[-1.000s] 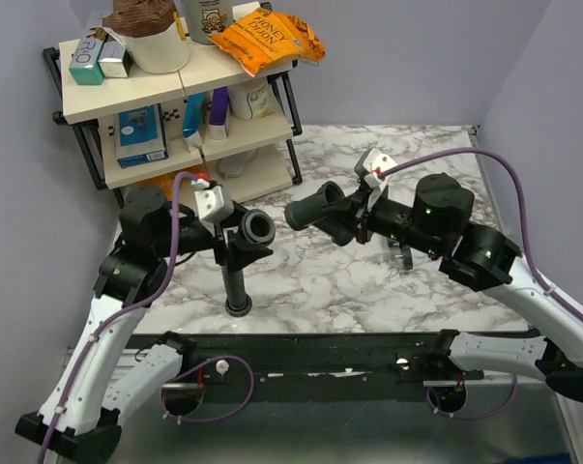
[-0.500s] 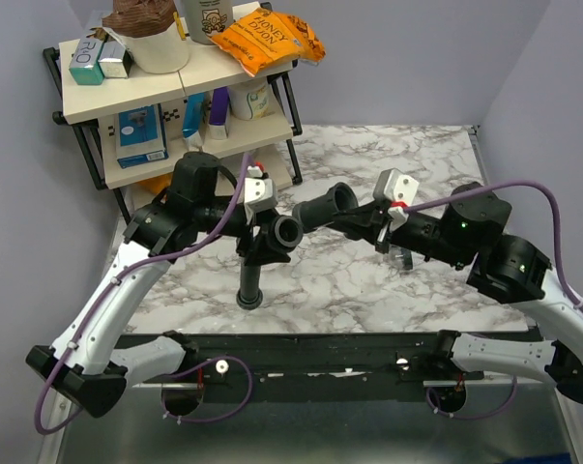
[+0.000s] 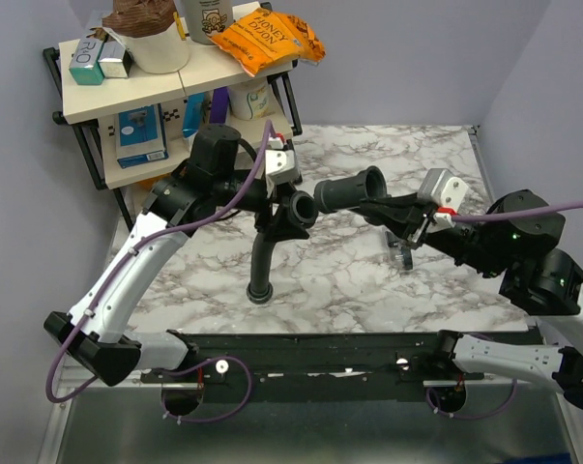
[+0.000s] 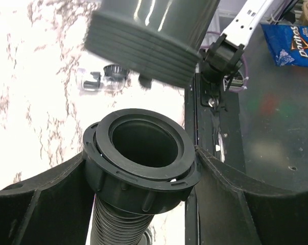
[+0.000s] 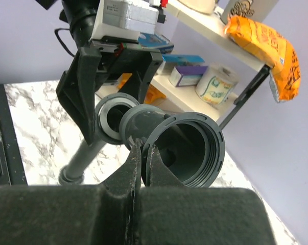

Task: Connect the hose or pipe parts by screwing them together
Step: Install the adaptor on the pipeline.

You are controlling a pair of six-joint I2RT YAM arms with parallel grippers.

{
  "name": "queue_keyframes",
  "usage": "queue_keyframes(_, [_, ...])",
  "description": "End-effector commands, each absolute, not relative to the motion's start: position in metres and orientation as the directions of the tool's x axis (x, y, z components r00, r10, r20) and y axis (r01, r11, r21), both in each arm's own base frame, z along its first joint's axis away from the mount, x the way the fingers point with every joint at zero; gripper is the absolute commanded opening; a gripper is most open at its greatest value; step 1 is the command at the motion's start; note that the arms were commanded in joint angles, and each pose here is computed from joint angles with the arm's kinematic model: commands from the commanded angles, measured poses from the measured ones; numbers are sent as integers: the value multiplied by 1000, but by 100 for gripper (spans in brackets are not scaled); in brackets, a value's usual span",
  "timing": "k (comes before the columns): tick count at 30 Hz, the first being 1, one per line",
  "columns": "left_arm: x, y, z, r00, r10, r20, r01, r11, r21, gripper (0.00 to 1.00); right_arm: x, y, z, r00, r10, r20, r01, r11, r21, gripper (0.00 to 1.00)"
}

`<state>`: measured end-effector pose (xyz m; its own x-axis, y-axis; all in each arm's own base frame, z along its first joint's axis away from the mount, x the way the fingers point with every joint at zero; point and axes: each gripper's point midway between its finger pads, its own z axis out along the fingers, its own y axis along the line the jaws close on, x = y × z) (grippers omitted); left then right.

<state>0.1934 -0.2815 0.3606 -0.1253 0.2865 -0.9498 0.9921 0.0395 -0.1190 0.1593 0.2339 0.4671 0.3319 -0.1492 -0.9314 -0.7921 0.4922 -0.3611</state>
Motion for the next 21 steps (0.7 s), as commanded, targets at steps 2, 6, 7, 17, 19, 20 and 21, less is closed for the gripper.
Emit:
queue_keyframes(2, [179,-286,378,-55,276,-960,998,19,-52,0,148,250,488,366,-77,-928,-828,429,-362,1])
queue_keyframes(6, [171,-289,377,-22,291,-957,1000,1,-23,0,141,258,478,329,-77,-941,-864,377,-333,1])
queue_keyframes(7, [170,-290,378,-17,291,-956,1000,-1,-18,0,137,260,475,318,-75,-945,-876,358,-323,1])
queue_keyframes(17, [202,-295,394,10,239,-971,988,150,47,0,123,254,462,272,-96,-957,-902,320,-289,1])
queue_keyframes(19, [199,-295,397,14,225,-974,989,143,47,0,126,252,459,272,-110,-956,-897,330,-293,1])
queue_keyframes(20, [197,-295,398,12,223,-975,990,134,43,0,127,252,457,270,-120,-955,-895,335,-295,1])
queue_keyframes(21, [195,-297,398,6,223,-975,992,125,35,0,130,253,452,265,-132,-955,-892,342,-295,1])
